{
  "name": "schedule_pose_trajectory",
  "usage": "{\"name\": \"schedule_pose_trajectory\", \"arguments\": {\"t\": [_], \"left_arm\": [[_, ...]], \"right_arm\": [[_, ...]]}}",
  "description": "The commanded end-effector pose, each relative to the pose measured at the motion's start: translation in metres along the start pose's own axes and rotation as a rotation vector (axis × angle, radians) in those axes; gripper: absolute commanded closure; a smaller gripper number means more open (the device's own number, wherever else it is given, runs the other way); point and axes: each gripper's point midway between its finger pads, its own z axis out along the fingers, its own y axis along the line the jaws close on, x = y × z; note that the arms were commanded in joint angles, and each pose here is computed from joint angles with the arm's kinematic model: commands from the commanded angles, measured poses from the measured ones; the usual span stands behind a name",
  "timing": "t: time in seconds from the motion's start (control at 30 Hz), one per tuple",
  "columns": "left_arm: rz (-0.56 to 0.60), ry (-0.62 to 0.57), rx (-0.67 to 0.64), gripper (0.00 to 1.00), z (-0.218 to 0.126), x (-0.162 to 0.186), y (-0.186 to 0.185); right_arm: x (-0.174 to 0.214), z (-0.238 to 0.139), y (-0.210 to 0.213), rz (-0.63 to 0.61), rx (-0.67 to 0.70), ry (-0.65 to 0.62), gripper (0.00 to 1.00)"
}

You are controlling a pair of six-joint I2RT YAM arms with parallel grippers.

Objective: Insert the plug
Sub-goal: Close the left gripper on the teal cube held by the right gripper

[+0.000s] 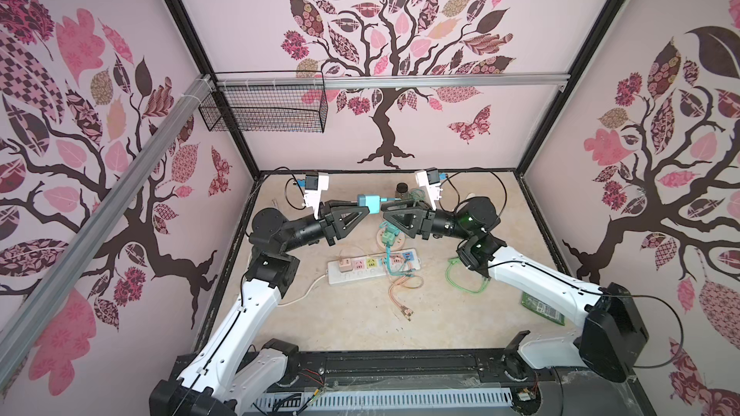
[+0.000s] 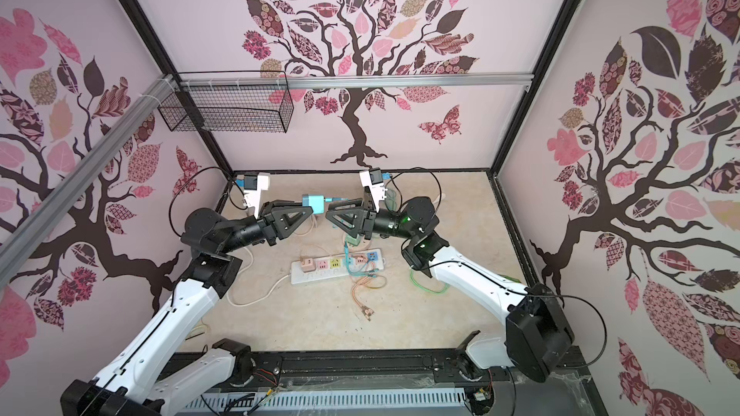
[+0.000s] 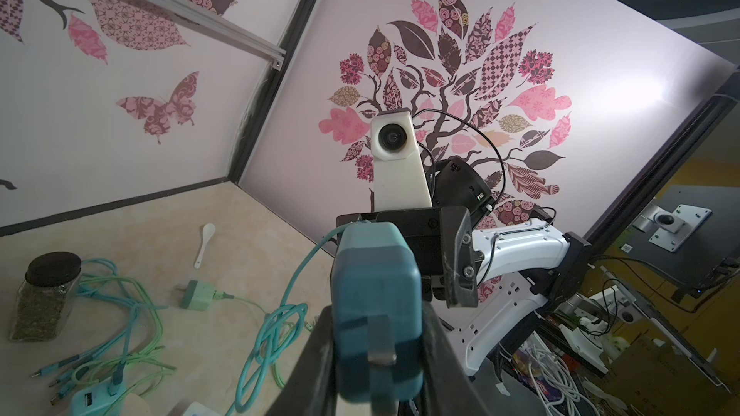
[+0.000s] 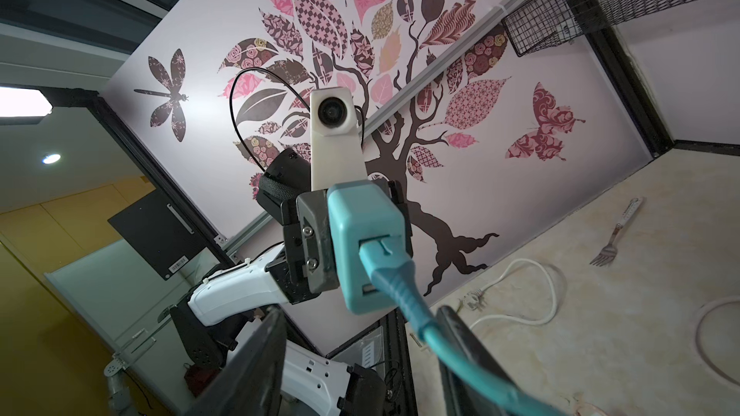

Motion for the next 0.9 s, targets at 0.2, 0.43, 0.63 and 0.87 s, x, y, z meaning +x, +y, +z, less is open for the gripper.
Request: {"name": "schedule_pose_trajectory", "arguments": {"t": [0.2,0.43,0.63,0.87], "left_arm": [[0.032,-0.032,0.032,1.0,0.003,0.0,-0.008],[0.032,-0.032,0.038,1.0,0.005,0.003,-0.008],[0.034,-0.035,0.039,1.0,0.005,0.004,-0.009],[0.039,-0.036,0.051,1.0,0.005,0.005,-0.013]], "right_arm": [[-0.016,0.019,0.022,-0.053,-0.089,-0.035,0.41],[-0.019,0.026,0.027,-0.065,-0.105,-0.042,0.47],[-0.02,0.026,0.031,-0.068,-0.114,-0.054,0.53],[-0.028,0.027,0.035,-0.084,-0.122,-0.078,0.58]]}}
